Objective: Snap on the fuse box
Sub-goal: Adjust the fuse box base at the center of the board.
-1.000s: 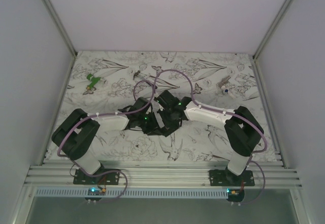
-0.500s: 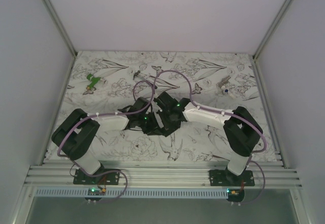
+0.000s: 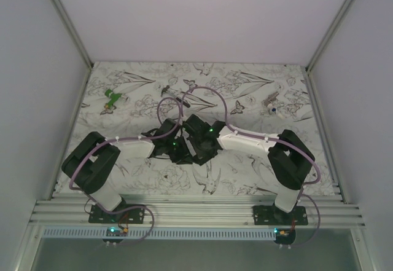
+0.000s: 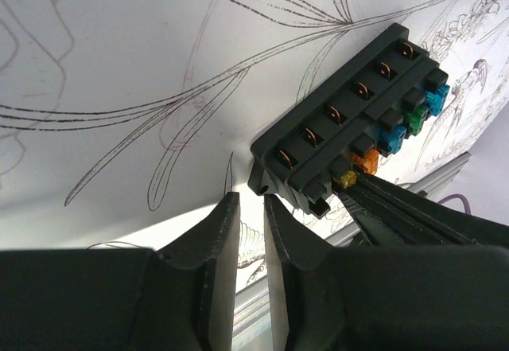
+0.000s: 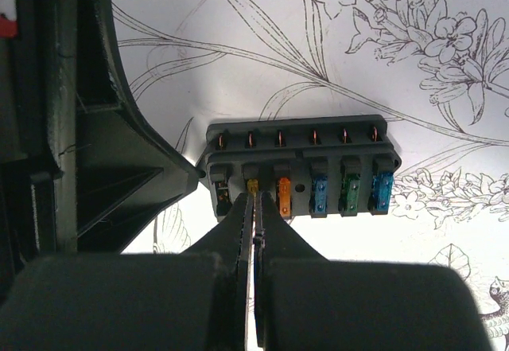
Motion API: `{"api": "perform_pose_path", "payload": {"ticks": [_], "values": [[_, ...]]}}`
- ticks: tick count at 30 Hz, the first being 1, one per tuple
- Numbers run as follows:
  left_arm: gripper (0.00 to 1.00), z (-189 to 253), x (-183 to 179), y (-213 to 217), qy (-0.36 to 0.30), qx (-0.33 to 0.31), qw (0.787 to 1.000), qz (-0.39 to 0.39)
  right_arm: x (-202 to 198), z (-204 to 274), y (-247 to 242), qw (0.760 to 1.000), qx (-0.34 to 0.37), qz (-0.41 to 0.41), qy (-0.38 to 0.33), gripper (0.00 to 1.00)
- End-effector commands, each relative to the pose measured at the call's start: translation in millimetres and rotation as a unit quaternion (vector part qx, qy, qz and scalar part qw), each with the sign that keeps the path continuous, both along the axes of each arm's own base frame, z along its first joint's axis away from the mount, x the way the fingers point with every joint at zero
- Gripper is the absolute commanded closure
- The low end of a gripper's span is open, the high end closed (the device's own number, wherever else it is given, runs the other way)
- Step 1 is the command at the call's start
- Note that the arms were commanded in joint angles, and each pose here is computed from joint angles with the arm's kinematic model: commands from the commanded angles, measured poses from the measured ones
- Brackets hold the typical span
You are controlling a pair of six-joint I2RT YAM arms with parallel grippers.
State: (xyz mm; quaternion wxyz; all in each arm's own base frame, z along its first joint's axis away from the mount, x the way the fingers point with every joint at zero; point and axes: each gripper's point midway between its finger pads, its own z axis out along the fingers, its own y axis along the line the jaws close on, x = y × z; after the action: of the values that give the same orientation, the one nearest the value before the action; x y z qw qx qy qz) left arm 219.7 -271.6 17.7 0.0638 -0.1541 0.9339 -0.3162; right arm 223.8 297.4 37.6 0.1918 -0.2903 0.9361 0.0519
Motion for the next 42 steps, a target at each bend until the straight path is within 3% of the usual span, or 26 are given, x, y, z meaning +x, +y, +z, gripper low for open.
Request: {"api": "perform_pose_path", "payload": {"ticks": [1, 9, 15, 25, 31, 42], "values": [[0.79, 6.2, -1.1, 0.6, -0.013, -0.006, 1.0, -0.005, -42.9, -42.4, -33.4, 0.991, -0.092, 0.053, 0.079, 0.99], [0.77, 20.4, -3.3, 1.4, -0.036, -0.018, 0.999, -0.012, -20.5, 23.2, 9.1, 0.999, 0.016, 0.047, 0.018, 0.74], [0.7, 33.8, 3.1, 3.5, -0.073, -0.011, 0.996, -0.043, -15.1, 43.4, 1.7, 0.995, 0.078, -0.058, -0.008, 0.54], [0.67, 46.6, 15.8, -1.9, -0.118, 0.023, 0.982, -0.148, -12.2, 46.8, -3.5, 0.948, 0.254, -0.193, 0.015, 0.53], [0.64, 44.6, 10.3, -7.9, -0.116, 0.037, 0.973, -0.194, -12.0, 25.5, -9.2, 0.93, 0.284, -0.231, 0.039, 0.51], [0.65, 33.8, 6.7, -14.5, -0.111, 0.088, 0.961, -0.237, -3.3, 17.6, -11.3, 0.913, 0.317, -0.253, 0.046, 0.6]]}}
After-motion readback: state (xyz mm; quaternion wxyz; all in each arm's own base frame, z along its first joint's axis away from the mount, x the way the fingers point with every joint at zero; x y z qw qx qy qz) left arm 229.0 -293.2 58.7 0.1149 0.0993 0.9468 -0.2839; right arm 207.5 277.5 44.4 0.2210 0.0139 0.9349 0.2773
